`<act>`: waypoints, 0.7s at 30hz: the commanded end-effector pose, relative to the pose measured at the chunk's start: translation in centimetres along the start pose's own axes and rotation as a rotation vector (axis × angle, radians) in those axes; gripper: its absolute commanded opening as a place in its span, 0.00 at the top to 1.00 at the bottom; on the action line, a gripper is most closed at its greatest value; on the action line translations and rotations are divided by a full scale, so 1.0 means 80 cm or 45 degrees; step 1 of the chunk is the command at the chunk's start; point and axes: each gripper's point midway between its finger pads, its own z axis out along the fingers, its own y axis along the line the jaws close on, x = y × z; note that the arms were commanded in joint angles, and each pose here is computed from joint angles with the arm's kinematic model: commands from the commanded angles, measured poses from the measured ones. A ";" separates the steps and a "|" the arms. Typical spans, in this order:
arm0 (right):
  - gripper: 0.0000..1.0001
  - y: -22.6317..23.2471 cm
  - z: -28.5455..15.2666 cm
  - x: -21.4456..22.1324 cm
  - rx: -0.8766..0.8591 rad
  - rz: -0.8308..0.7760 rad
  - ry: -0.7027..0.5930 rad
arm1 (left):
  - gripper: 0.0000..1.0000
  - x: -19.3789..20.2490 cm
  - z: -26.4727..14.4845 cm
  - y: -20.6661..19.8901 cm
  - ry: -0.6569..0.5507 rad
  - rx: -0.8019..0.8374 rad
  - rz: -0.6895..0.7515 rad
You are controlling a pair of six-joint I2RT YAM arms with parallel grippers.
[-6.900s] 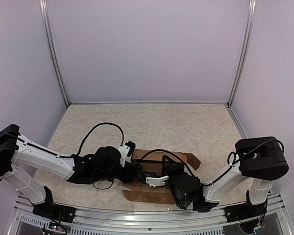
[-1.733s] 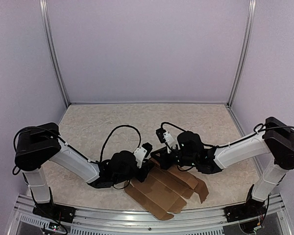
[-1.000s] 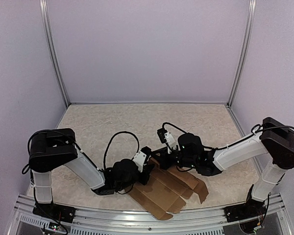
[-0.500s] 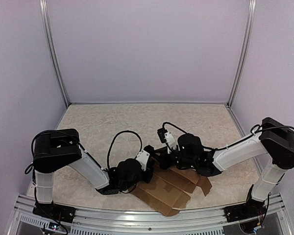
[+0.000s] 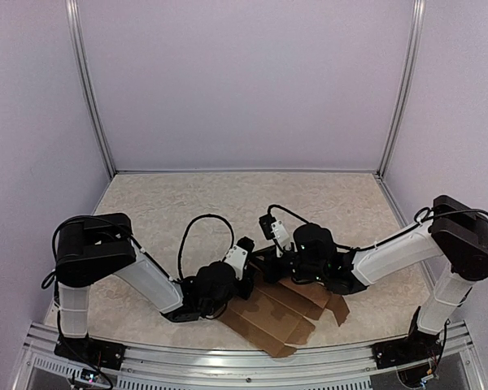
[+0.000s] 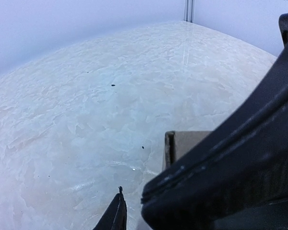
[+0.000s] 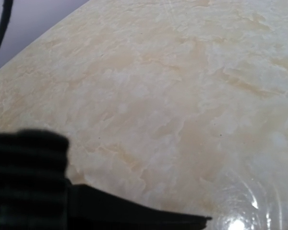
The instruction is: Fold the paper box
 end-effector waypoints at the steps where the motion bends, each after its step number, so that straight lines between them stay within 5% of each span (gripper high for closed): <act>1: 1.00 -0.006 0.000 0.041 0.022 0.006 0.129 | 0.70 -0.008 0.008 0.009 -0.037 -0.077 0.005; 15: 1.00 -0.011 0.002 0.040 0.048 0.020 0.114 | 0.71 -0.011 0.021 -0.005 -0.044 -0.045 0.028; 21: 1.00 -0.011 0.000 0.040 0.057 0.023 0.110 | 0.99 -0.001 0.024 -0.008 -0.029 -0.034 0.052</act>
